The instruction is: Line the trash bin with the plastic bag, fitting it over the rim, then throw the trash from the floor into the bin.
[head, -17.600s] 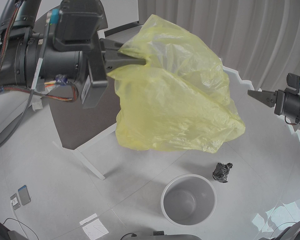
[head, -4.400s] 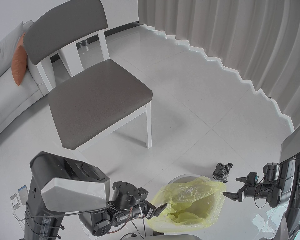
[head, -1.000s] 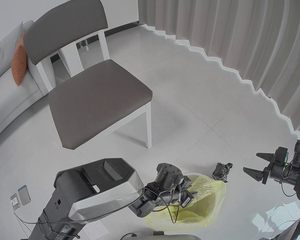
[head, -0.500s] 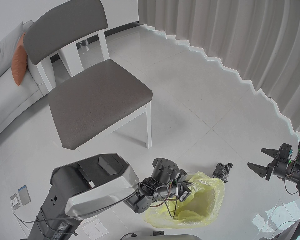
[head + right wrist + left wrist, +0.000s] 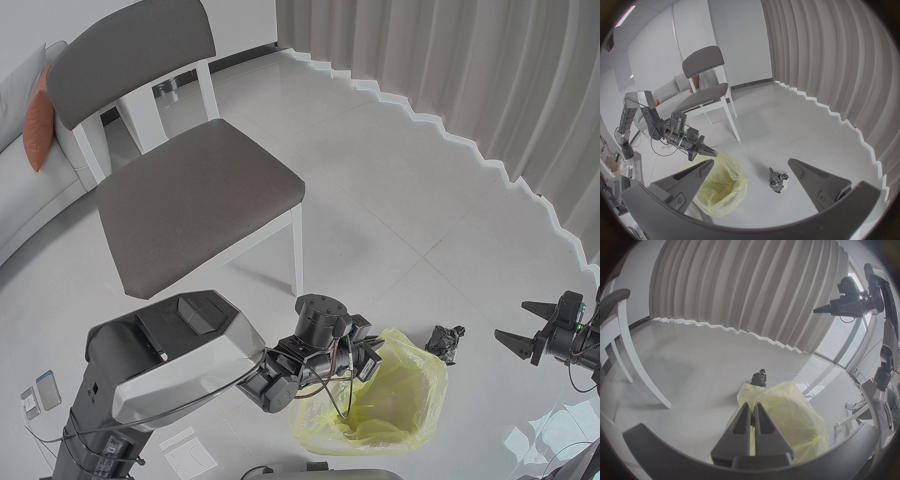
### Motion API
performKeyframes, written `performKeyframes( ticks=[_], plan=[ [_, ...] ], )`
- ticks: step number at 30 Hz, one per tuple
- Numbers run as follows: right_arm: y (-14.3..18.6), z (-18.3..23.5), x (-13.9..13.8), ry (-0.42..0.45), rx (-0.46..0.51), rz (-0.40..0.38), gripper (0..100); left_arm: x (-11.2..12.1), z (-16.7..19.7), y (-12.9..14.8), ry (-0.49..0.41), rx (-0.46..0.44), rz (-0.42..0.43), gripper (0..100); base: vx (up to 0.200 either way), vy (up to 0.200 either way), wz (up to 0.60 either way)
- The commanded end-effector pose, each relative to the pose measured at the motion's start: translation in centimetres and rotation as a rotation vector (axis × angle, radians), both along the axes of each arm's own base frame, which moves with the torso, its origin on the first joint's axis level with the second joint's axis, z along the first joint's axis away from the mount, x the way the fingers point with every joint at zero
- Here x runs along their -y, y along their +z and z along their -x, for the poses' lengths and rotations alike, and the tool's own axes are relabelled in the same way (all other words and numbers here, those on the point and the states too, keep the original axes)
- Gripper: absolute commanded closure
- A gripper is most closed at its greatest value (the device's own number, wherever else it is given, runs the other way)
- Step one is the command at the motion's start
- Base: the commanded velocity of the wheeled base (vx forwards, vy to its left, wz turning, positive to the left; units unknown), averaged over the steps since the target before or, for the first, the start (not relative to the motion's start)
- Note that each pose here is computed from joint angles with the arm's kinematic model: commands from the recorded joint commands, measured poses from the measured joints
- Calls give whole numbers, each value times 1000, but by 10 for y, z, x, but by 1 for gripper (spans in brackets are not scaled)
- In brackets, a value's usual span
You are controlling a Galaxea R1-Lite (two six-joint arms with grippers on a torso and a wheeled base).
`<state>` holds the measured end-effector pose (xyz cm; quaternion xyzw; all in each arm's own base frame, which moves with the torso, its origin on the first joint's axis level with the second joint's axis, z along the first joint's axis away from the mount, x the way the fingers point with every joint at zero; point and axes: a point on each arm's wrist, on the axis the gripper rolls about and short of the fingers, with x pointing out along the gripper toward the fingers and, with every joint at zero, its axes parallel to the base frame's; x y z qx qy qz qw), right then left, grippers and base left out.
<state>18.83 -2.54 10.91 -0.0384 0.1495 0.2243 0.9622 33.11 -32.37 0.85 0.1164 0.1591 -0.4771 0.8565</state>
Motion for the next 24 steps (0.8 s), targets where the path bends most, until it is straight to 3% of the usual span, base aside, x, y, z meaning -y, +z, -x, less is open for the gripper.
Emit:
performKeyframes(
  ticks=[1,15,24],
  plan=[
    [-2,1,0,1,-9,0,0,0,-3,9,6,21,15,100,0,0,0],
    [-5,4,-1,4,-22,1,0,-11,-18,11,48,41,8,100,0,0,0],
    [-9,7,-2,12,-37,6,0,-11,-44,-7,73,44,-18,100,0,0,0]
  ],
)
